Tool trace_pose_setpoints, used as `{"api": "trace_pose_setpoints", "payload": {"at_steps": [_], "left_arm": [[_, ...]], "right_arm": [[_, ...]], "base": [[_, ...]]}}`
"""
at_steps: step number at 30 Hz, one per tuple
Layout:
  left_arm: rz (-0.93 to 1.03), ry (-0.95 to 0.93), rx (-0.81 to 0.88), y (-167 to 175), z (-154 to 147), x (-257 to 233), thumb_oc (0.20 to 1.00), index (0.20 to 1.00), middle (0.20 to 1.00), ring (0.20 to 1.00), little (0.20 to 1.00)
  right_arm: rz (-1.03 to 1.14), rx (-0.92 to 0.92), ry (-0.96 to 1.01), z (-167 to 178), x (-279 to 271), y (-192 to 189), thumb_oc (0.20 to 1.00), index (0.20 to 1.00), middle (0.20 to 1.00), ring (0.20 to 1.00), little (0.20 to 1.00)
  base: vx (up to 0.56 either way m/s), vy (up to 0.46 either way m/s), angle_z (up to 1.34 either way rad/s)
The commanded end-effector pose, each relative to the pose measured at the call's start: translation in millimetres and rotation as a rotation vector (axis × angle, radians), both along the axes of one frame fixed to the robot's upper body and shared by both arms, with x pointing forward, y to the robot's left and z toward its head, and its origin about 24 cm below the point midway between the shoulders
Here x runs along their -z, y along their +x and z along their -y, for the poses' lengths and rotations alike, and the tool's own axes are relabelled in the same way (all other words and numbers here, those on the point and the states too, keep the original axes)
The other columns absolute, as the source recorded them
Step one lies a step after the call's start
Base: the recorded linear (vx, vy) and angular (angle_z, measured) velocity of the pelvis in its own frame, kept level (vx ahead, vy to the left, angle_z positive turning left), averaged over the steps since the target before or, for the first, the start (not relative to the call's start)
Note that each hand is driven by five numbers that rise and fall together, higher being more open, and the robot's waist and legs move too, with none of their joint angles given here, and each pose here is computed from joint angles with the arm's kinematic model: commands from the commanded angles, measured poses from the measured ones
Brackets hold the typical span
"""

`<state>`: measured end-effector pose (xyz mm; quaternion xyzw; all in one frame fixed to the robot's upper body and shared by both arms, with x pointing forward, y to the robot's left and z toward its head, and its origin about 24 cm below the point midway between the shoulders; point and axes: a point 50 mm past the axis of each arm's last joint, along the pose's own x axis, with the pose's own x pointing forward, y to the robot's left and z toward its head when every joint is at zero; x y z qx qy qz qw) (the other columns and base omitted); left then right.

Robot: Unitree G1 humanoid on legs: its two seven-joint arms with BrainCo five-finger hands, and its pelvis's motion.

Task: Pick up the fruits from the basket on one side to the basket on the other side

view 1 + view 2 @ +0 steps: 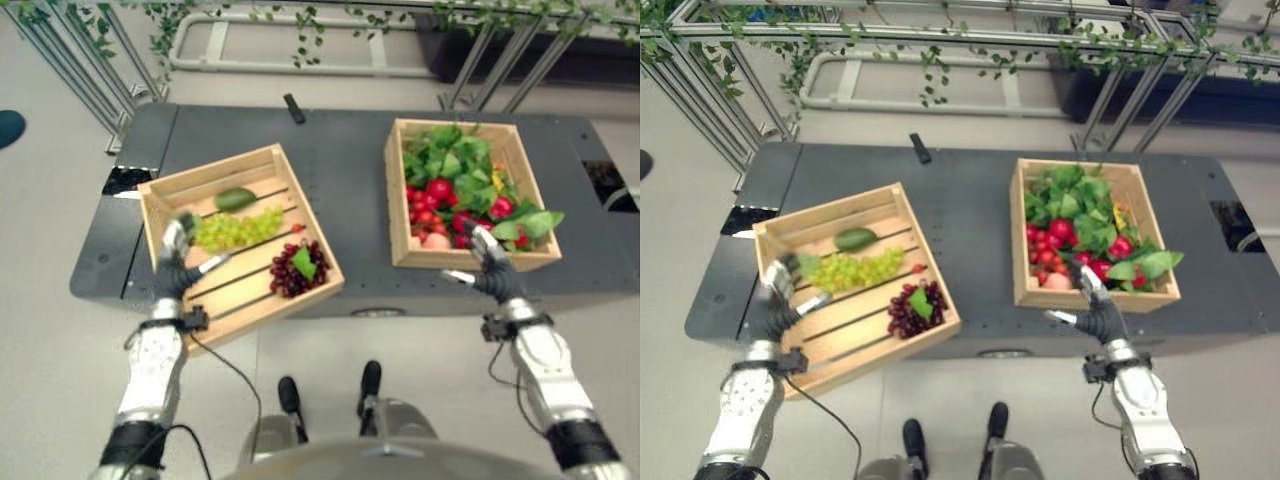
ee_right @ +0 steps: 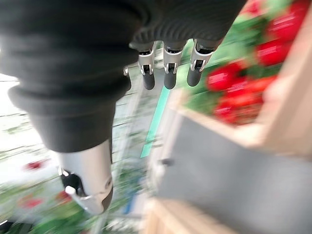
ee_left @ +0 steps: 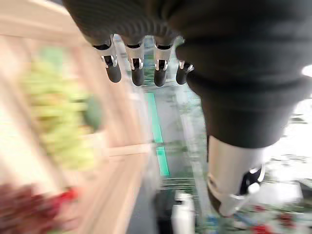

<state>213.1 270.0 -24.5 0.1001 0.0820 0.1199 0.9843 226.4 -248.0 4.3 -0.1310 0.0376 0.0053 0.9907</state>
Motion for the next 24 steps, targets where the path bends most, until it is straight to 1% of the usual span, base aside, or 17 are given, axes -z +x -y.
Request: {"api": "trace_pose_setpoints", "payload": {"at_steps": [1, 2, 3, 5, 6, 7, 8, 9, 10, 11, 13, 17, 24], "left_arm": [[-0.117, 0.051, -0.025, -5.0, -1.6, 22.9, 1.000, 1.000, 1.000, 1.000, 1.000], [-0.372, 0.067, -0.050, -34.0, -5.6, 63.6, 1.000, 1.000, 1.000, 1.000, 1.000], [-0.371, 0.067, -0.050, -33.5, -5.6, 63.4, 1.000, 1.000, 1.000, 1.000, 1.000], [-0.635, 0.061, -0.093, -76.5, -8.7, 97.6, 1.000, 1.000, 1.000, 1.000, 1.000], [-0.800, 0.011, -0.135, -108.9, -6.6, 115.2, 1.000, 1.000, 1.000, 1.000, 1.000], [-0.799, 0.011, -0.136, -108.6, -6.7, 115.1, 1.000, 1.000, 1.000, 1.000, 1.000], [-0.891, -0.007, -0.147, -125.3, -4.9, 122.6, 1.000, 1.000, 1.000, 1.000, 1.000], [-0.950, -0.046, -0.139, -136.5, 0.3, 128.0, 1.000, 1.000, 1.000, 1.000, 1.000], [-0.950, -0.046, -0.139, -136.5, 0.2, 128.0, 1.000, 1.000, 1.000, 1.000, 1.000], [-1.054, -0.068, -0.144, -155.9, 3.7, 134.1, 1.000, 1.000, 1.000, 1.000, 1.000], [-1.049, -0.107, -0.141, -155.1, 7.7, 135.3, 1.000, 1.000, 1.000, 1.000, 1.000], [-1.063, -0.098, -0.126, -156.5, 9.8, 136.2, 1.000, 1.000, 1.000, 1.000, 1.000], [-1.042, -0.091, -0.102, -150.4, 14.9, 136.4, 1.000, 1.000, 1.000, 1.000, 1.000]], "right_arm": [[-0.038, 0.027, -0.038, 0.8, 12.1, 0.6, 1.000, 1.000, 1.000, 1.000, 1.000], [-0.214, 0.079, -0.049, 6.6, 47.9, -13.7, 1.000, 1.000, 1.000, 1.000, 1.000], [-0.212, 0.079, -0.049, 6.6, 47.8, -13.2, 1.000, 1.000, 1.000, 1.000, 1.000], [-0.402, 0.136, -0.070, 13.5, 82.1, -36.2, 1.000, 1.000, 1.000, 1.000, 1.000], [-0.562, 0.180, -0.064, 17.1, 106.9, -58.6, 1.000, 1.000, 1.000, 1.000, 1.000], [-0.561, 0.180, -0.064, 17.0, 106.8, -58.3, 1.000, 1.000, 1.000, 1.000, 1.000], [-0.649, 0.213, -0.068, 19.3, 118.5, -71.3, 1.000, 1.000, 1.000, 1.000, 1.000], [-0.775, 0.269, -0.040, 20.8, 134.1, -93.8, 1.000, 1.000, 1.000, 1.000, 1.000], [-0.775, 0.269, -0.040, 20.8, 134.1, -93.8, 1.000, 1.000, 1.000, 1.000, 1.000], [-0.914, 0.287, -0.053, 22.8, 146.6, -119.8, 1.000, 1.000, 1.000, 1.000, 1.000], [-0.965, 0.329, -0.023, 23.5, 151.1, -132.3, 1.000, 1.000, 1.000, 1.000, 1.000], [-0.994, 0.324, -0.007, 19.9, 154.1, -137.7, 1.000, 1.000, 1.000, 1.000, 1.000], [-0.978, 0.302, 0.006, 13.8, 154.2, -131.0, 1.000, 1.000, 1.000, 1.000, 1.000]], "base": [[0.02, -0.035, 0.06], [0.03, -0.034, 0.07], [0.04, -0.022, 0.16], [0.05, 0.006, 0.33], [0.05, 0.009, 0.25], [0.04, 0.017, 0.07], [0.04, 0.022, -0.01], [0.04, 0.022, -0.03], [0.08, 0.033, -0.07], [0.06, 0.024, -0.04], [0.06, 0.018, -0.04], [0.03, 0.002, -0.03], [0.01, -0.001, 0.00]]}}
